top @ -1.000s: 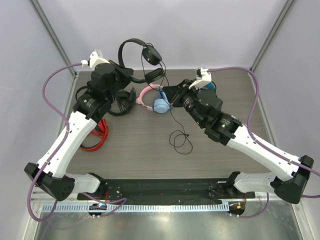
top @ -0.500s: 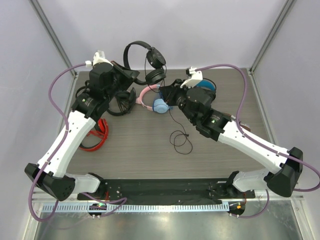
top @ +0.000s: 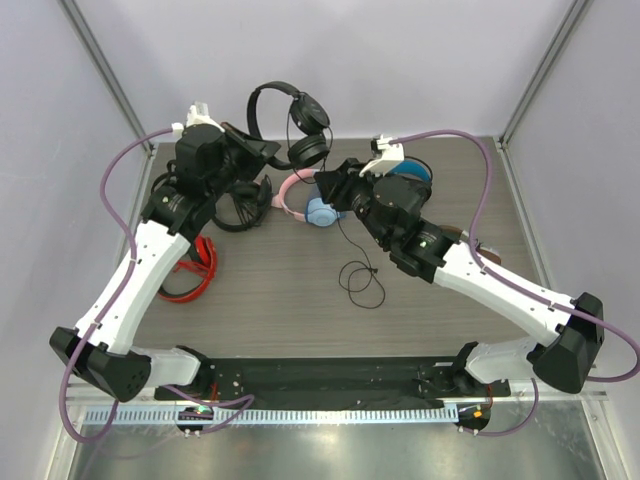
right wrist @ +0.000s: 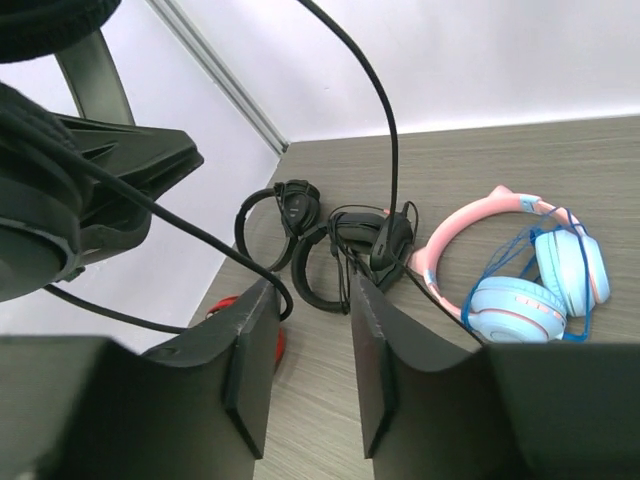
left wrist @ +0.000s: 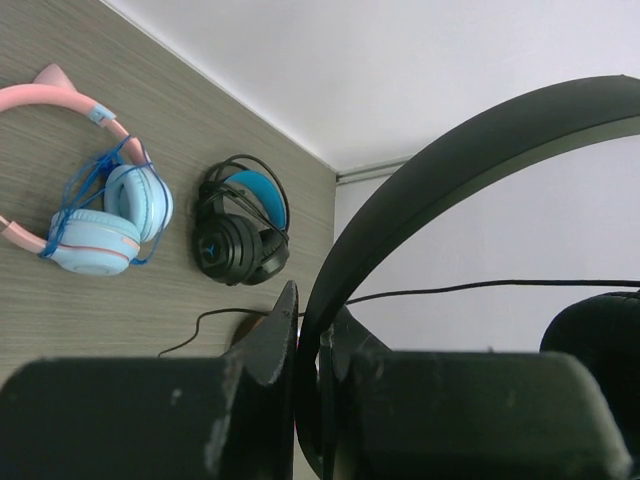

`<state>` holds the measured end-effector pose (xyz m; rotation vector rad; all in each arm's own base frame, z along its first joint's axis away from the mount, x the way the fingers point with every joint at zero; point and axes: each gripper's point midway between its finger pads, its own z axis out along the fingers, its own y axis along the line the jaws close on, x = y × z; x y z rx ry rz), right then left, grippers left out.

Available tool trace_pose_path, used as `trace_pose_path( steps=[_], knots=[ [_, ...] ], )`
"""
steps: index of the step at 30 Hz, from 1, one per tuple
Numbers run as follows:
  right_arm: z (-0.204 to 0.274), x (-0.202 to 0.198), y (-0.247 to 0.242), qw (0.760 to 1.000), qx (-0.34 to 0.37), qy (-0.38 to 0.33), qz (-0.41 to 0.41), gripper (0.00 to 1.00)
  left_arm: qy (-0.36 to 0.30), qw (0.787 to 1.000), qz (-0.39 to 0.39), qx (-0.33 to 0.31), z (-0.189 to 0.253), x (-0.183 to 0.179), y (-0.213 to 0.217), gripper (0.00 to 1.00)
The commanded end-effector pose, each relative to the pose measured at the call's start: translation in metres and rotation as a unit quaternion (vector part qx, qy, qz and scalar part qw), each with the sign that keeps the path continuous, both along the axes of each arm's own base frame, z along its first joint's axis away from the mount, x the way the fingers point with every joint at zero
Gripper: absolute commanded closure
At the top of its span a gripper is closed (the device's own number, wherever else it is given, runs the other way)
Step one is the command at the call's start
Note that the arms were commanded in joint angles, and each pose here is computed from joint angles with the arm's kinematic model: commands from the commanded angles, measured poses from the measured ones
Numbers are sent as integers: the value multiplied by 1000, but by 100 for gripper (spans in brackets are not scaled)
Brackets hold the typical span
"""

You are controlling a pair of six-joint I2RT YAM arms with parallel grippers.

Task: Wrap the headphones
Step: Wrap the headphone cable with the right arm

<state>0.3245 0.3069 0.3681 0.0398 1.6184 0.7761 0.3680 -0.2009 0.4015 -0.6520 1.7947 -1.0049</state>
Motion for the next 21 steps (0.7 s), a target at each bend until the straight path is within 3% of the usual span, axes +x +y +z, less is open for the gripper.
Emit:
trace_pose_path(
  steps=[1,12,21],
  knots=[
    [7,4,-15,999,-6,-14,-29,59,-53,997,-28,-48,45,-13,-5,100],
    [9,1,-13,1000,-11,-19,-16,39,-37,998,-49,-26,29,-25,-5,100],
    [22,-10,-23,999,6,-29,-11,37,-39,998,-58,6,22,-28,-3,100]
  ],
)
